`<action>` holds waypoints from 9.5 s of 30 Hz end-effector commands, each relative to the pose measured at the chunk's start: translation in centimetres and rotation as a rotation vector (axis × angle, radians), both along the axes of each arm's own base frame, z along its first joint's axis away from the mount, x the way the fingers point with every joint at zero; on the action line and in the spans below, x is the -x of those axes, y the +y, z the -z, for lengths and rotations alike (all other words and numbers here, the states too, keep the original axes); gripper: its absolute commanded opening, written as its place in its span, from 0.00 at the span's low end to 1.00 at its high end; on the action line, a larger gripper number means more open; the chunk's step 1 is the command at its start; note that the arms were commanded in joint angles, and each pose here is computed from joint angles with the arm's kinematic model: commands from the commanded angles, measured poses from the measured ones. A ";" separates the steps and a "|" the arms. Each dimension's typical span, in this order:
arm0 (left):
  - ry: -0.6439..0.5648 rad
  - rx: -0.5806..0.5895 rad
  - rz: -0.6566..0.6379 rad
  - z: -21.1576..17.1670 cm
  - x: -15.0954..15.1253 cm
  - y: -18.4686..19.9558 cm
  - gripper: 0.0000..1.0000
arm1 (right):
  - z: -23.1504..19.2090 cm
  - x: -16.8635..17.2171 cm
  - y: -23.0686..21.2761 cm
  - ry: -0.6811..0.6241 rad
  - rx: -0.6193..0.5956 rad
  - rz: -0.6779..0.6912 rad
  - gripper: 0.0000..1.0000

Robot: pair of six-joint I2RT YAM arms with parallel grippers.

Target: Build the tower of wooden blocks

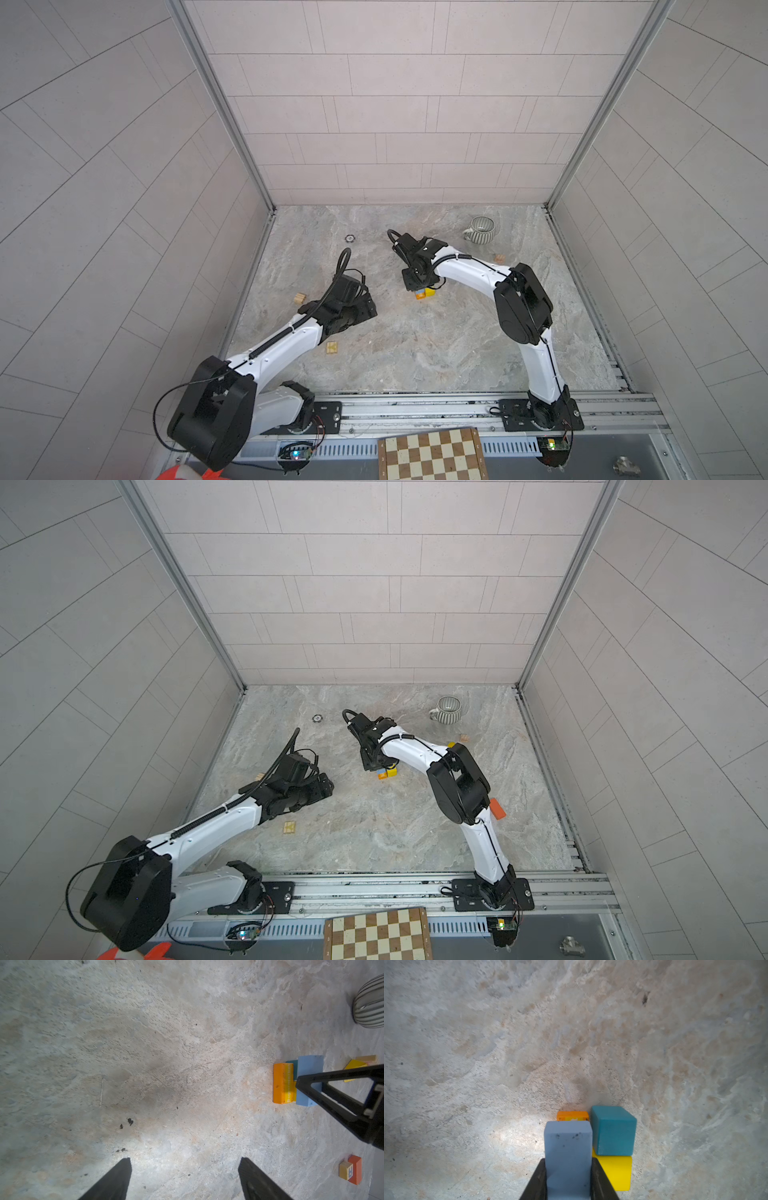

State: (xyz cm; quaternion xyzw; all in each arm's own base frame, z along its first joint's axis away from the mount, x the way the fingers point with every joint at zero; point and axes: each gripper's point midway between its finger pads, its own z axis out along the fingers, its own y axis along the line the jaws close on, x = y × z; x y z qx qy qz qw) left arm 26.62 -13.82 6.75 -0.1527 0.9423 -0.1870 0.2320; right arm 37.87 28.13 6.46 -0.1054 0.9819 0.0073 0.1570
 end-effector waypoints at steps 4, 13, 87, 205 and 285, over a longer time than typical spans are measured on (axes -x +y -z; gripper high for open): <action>-0.009 -0.001 0.007 -0.2 -0.3 0.0 0.87 | -0.7 0.1 -0.8 -0.016 0.020 0.009 0.33; -0.009 -0.001 0.004 -0.1 -0.1 0.1 0.87 | -0.8 0.0 -0.8 -0.022 0.020 0.008 0.40; 0.040 0.036 0.188 3.1 -9.2 -16.1 0.23 | 1.9 -0.8 -6.3 0.111 -0.198 0.061 0.32; 0.056 0.031 0.187 4.0 -9.9 -14.8 0.13 | 1.7 3.1 -6.1 0.142 -0.276 0.078 0.38; -0.064 -0.025 0.208 2.2 0.6 -5.4 0.94 | 4.1 14.1 -28.9 0.197 -0.119 0.736 0.67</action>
